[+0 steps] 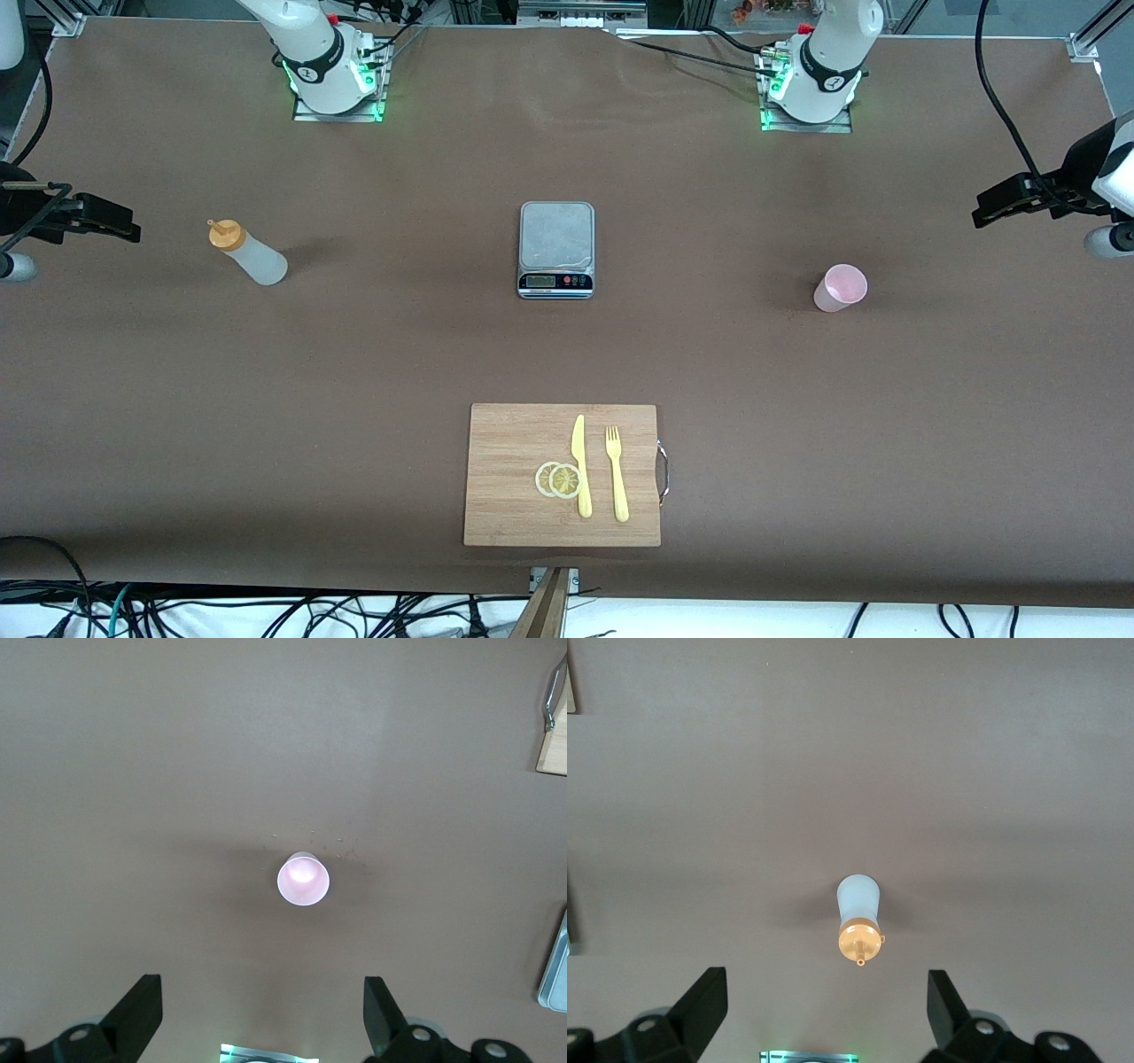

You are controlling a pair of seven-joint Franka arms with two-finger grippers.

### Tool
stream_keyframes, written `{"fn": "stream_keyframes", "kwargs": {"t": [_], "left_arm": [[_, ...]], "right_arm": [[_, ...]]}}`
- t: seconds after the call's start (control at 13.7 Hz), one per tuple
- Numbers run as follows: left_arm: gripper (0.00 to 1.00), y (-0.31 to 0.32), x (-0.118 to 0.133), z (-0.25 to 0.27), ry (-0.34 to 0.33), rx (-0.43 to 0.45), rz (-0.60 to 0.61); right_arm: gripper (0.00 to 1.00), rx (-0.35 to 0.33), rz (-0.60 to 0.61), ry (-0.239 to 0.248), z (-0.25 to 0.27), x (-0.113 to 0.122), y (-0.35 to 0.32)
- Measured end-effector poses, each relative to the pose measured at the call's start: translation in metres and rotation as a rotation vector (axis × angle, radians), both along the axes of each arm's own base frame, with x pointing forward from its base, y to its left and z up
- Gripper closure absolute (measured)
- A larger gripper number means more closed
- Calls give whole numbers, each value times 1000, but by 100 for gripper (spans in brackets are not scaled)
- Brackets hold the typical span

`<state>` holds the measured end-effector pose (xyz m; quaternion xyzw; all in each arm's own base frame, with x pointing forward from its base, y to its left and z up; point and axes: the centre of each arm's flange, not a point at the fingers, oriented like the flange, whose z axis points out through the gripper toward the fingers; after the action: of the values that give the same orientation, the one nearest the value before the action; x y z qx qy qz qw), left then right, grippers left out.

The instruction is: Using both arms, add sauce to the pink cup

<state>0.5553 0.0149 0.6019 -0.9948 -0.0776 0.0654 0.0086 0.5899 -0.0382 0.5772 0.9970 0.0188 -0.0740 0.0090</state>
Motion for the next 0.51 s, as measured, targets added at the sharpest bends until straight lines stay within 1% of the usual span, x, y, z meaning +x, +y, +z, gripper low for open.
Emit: {"fn": "stream_keyframes", "kwargs": {"t": [0.37, 0.51], "left_arm": [[0, 0, 0, -8, 2, -1, -14], [0, -2, 1, -32, -24, 1, -31]], "right_arm": [[0, 0, -7, 0, 0, 0, -4], [0, 0, -9, 0, 0, 0, -5]]}}
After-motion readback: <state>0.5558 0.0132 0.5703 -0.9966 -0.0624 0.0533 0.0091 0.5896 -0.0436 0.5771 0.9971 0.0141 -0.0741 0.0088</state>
